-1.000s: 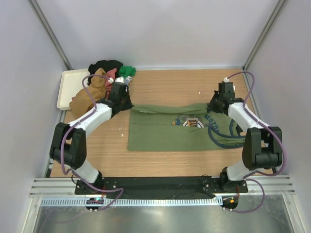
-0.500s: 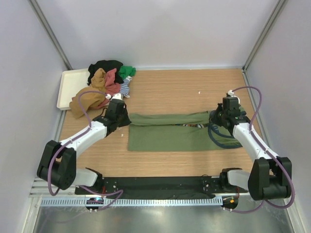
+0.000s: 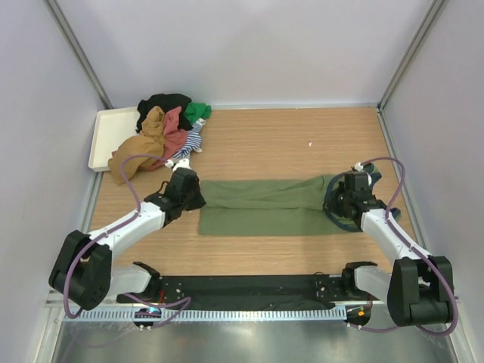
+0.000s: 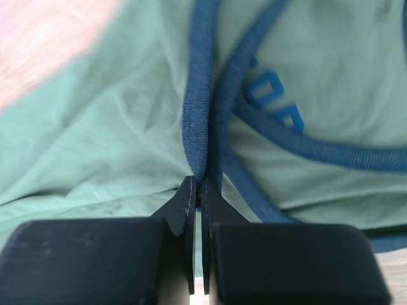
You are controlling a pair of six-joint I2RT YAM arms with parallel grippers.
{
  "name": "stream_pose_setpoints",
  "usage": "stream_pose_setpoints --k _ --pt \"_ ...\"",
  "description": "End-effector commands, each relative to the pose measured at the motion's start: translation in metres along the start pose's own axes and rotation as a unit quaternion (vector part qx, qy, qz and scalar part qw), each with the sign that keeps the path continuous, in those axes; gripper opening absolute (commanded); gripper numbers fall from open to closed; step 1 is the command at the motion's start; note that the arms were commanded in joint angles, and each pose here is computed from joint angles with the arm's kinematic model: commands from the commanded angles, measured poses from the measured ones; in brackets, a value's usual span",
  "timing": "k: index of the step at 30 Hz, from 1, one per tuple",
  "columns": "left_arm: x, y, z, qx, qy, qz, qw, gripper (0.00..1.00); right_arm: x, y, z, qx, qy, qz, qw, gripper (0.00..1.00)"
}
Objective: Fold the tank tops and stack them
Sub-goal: Fold the tank top
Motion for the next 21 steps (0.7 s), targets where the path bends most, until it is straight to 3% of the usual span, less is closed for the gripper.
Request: stream_pose_setpoints --k 1,4,5,7,8,13,21 --pt "-0.021 0.008 -0.005 0.024 0.010 0.044 0.999 0.01 -0.023 -0.010 -0.006 0.005 0.013 -0.051 0.999 0.06" --pt "-0.037 0.014 -0.006 0.035 0.016 0.070 0.997 0.07 -0.033 -0.023 -0.008 -0.005 -0.004 -0.081 0.997 0.15" --pt "-0.038 0.015 -0.006 0.036 0.015 0.075 0.996 0.18 -0.029 -0.028 -0.008 -0.017 -0.019 -0.086 0.996 0.25" --pt "-0.040 0.019 -0.004 0.042 0.011 0.077 0.996 0.29 -0.024 -0.028 -0.002 -0.020 -0.032 -0.084 0.996 0.38" --pt "-0.037 0.020 0.000 0.045 0.004 0.079 0.996 0.41 -0.016 -0.027 0.003 -0.024 -0.048 -0.082 0.995 0.44" --pt "-0.022 0.024 0.013 0.060 -0.021 0.077 0.995 0.59 0.013 -0.022 0.022 -0.039 -0.098 -0.063 0.992 0.52" --pt "0.002 0.020 0.020 0.073 -0.032 0.064 0.995 0.70 0.037 -0.004 0.023 -0.030 -0.110 -0.040 0.993 0.51"
Point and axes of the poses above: each gripper's point midway between its finger pads, its own z axis back along the fingers, its own y axis along the line the jaws close on, x = y × z, the point moved 2 cm from there along z, back along the fingers, and after that the axes turned 8 degrees about -z, right-handed, at the moved point
